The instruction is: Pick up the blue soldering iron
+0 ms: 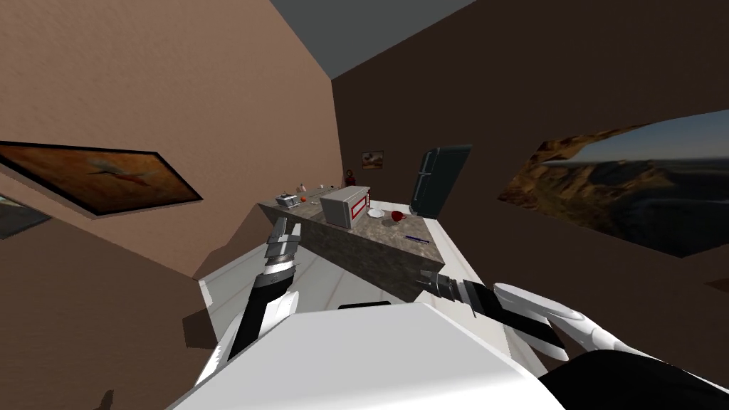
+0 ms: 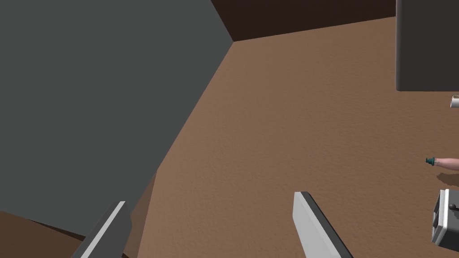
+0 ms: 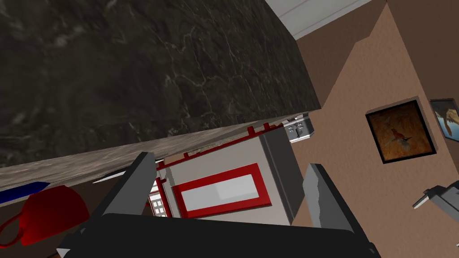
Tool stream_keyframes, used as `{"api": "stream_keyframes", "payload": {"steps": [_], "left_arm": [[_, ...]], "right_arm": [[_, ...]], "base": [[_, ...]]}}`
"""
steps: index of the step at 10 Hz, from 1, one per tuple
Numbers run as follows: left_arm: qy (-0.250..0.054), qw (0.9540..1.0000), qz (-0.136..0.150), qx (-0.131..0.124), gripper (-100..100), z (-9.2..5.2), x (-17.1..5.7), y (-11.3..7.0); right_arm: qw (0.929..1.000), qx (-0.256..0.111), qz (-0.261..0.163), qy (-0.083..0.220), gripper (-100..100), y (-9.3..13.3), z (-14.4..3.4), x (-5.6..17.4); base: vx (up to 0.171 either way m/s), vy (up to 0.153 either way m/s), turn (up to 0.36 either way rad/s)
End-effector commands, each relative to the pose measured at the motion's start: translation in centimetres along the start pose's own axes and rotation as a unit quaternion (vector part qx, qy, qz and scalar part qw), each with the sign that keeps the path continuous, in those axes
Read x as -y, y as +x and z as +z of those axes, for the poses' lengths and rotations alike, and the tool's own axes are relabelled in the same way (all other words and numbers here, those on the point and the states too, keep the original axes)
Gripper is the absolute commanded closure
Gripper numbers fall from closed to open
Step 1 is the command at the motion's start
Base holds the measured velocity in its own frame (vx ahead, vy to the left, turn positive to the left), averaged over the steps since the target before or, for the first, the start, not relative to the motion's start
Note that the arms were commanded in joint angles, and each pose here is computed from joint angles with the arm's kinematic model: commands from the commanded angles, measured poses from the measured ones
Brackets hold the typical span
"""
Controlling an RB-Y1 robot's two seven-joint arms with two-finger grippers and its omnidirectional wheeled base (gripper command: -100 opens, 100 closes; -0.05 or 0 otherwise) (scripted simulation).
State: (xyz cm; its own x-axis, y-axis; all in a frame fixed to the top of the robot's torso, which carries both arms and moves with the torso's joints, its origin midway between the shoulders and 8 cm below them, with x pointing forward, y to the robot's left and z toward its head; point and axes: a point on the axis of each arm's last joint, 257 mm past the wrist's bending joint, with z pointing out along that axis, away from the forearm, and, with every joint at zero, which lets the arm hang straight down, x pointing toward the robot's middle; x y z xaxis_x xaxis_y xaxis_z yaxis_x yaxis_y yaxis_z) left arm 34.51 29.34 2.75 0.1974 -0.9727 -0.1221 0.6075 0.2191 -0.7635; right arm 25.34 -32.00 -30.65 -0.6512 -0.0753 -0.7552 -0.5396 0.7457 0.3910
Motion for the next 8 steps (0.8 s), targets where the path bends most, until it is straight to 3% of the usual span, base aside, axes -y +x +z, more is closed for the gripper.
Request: {"api": "stream_keyframes", "payload": {"steps": [1, 4, 5, 8], "left_arm": [[0.0, 1.0, 0.0, 0.0, 0, 0.0, 0.0, 0.0], [0.0, 1.0, 0.0, 0.0, 0, 0.0, 0.0, 0.0], [0.0, 1.0, 0.0, 0.0, 0, 0.0, 0.0, 0.0], [0.0, 1.0, 0.0, 0.0, 0, 0.0, 0.0, 0.0]], "right_arm": [[0.9992, -0.036, -0.009, 0.014, -100, 1.6, -1.4, 1.5], [0.9961, -0.079, -0.024, 0.031, -100, 2.9, -3.3, 3.4], [0.9931, -0.105, -0.027, 0.044, -100, 4.3, -4.6, 4.6], [0.9852, -0.152, -0.047, 0.063, -100, 5.1, -7.3, 6.7]], "base": [[0.012, 0.026, 0.203], [0.025, 0.028, 0.147], [0.042, 0.04, 0.248], [0.035, 0.02, 0.168]]}}
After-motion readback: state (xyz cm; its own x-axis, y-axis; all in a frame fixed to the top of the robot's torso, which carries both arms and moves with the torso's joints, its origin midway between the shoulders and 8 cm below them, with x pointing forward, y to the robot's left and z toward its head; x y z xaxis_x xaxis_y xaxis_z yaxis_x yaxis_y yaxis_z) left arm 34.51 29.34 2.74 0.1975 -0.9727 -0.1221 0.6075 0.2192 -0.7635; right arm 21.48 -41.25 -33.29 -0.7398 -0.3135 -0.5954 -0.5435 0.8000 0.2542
